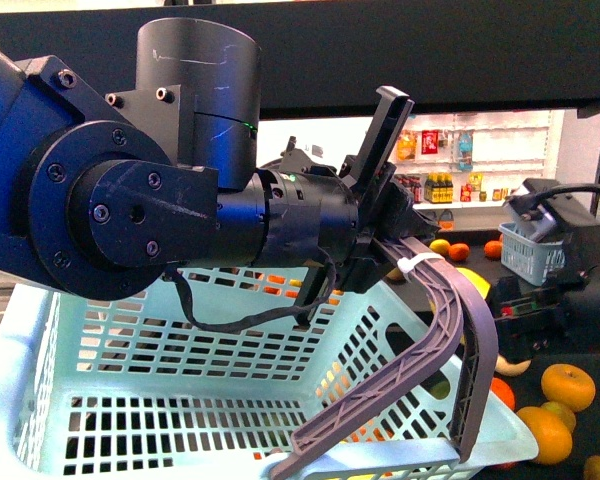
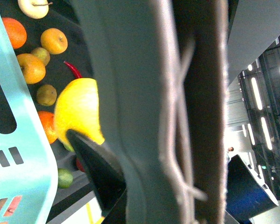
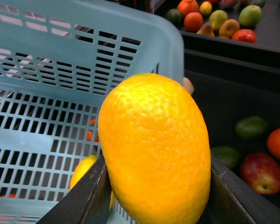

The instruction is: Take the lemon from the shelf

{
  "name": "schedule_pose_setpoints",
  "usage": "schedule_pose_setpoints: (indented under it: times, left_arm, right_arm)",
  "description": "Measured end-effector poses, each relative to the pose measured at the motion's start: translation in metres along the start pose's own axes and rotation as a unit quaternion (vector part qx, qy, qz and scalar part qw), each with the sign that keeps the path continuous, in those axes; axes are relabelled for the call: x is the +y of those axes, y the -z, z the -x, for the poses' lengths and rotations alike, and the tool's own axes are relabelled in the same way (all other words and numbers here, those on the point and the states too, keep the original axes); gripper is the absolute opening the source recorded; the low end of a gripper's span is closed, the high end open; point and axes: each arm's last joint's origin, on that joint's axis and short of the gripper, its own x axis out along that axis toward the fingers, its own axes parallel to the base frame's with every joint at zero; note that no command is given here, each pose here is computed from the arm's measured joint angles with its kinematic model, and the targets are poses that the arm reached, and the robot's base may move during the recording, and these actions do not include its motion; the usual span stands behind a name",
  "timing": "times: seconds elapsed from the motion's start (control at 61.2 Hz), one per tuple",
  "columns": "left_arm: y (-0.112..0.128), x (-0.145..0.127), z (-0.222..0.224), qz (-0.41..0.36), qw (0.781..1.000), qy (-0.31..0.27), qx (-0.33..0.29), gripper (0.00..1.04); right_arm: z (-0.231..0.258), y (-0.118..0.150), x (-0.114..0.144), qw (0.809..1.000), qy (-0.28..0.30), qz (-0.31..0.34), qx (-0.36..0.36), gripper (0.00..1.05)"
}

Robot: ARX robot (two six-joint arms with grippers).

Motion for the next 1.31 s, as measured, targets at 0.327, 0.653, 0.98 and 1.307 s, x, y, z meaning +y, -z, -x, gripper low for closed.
schedule_pose_setpoints:
  times: [0.327,0.653,0.98,1.307]
  left_arm:
    - [0.0,0.0,0.0,0.0,1.0,0.0,0.0,0.06]
    - [0.0,0.0,0.0,0.0,1.0,0.0,0.0,0.06]
    - [0.0,0.0,0.0,0.0,1.0,-0.001,-0.001,0.06]
    - [0.0,0.0,0.0,0.001,1.0,0.0,0.0,0.06]
  right_arm:
    - [-0.022,0.02,0.02,0.999,-0.017,-0.02,0.025,0.48]
    - [-0.027,0.025,0.025,0.999,-0.018,-0.034,0.029,0.84]
    - [0.023,-0.026,0.009,0.993,0.111,-0.004,-0.032,0.97]
    - [0.154,-0.02,0.058,0.981,0.174,-0.033,-0.081,0.97]
